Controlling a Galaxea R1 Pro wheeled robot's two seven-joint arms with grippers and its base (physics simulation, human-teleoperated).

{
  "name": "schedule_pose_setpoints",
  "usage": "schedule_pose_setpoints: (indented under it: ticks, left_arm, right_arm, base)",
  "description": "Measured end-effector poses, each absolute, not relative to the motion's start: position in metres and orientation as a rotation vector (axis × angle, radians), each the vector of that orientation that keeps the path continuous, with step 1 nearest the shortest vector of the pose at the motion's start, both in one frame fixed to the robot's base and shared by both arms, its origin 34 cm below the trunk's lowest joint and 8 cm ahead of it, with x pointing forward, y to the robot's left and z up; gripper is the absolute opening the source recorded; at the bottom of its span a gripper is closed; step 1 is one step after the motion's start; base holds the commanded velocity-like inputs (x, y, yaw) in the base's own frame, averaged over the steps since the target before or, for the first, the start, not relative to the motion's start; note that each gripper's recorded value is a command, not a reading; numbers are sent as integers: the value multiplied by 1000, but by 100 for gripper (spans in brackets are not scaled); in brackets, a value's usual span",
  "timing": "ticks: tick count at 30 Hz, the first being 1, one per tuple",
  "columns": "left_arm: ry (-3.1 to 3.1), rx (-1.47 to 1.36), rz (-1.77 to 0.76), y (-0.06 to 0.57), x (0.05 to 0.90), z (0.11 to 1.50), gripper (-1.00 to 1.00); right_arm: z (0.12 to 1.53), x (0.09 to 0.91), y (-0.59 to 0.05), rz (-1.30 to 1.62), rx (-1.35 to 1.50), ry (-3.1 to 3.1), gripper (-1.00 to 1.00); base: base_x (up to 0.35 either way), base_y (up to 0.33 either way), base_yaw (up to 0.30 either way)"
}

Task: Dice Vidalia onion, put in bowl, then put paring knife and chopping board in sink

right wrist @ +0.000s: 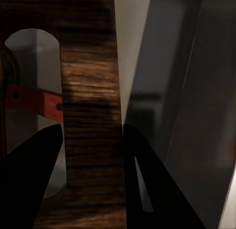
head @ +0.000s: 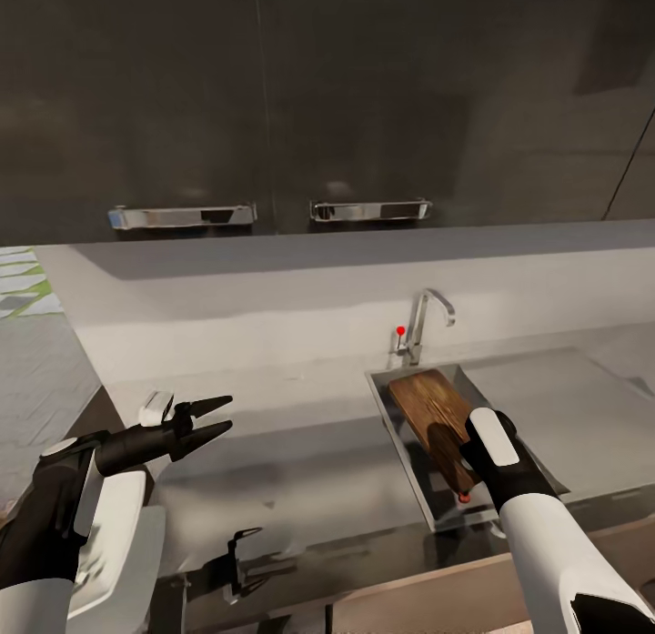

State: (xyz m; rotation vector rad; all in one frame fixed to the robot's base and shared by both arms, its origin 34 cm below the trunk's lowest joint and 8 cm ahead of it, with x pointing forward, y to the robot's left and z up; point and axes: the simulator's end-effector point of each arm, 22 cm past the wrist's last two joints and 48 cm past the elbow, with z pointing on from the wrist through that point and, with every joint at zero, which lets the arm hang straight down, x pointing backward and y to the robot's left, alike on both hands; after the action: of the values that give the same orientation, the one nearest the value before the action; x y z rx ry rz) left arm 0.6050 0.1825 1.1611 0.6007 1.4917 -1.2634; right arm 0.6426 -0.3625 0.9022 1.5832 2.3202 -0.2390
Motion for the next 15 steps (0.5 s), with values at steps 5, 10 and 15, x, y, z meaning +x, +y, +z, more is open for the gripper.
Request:
schedule_pose_setpoints:
  ticks: [5, 10, 15]
  left_arm:
    - [1493, 600, -1264, 183, 605, 1161, 100]
    - [1493, 600, -1264, 183, 605, 1160, 100]
    - [1493, 600, -1264, 183, 605, 1160, 100]
  right_arm:
    - [902, 642, -362, -239, 1584, 2321, -100]
    - [902, 642, -362, -240, 1583, 2322, -100]
    - [901, 642, -362, -240, 1583, 2323, -100]
  base:
    - [37, 0, 0]
    - [113, 0, 0]
    - [19, 0, 0]
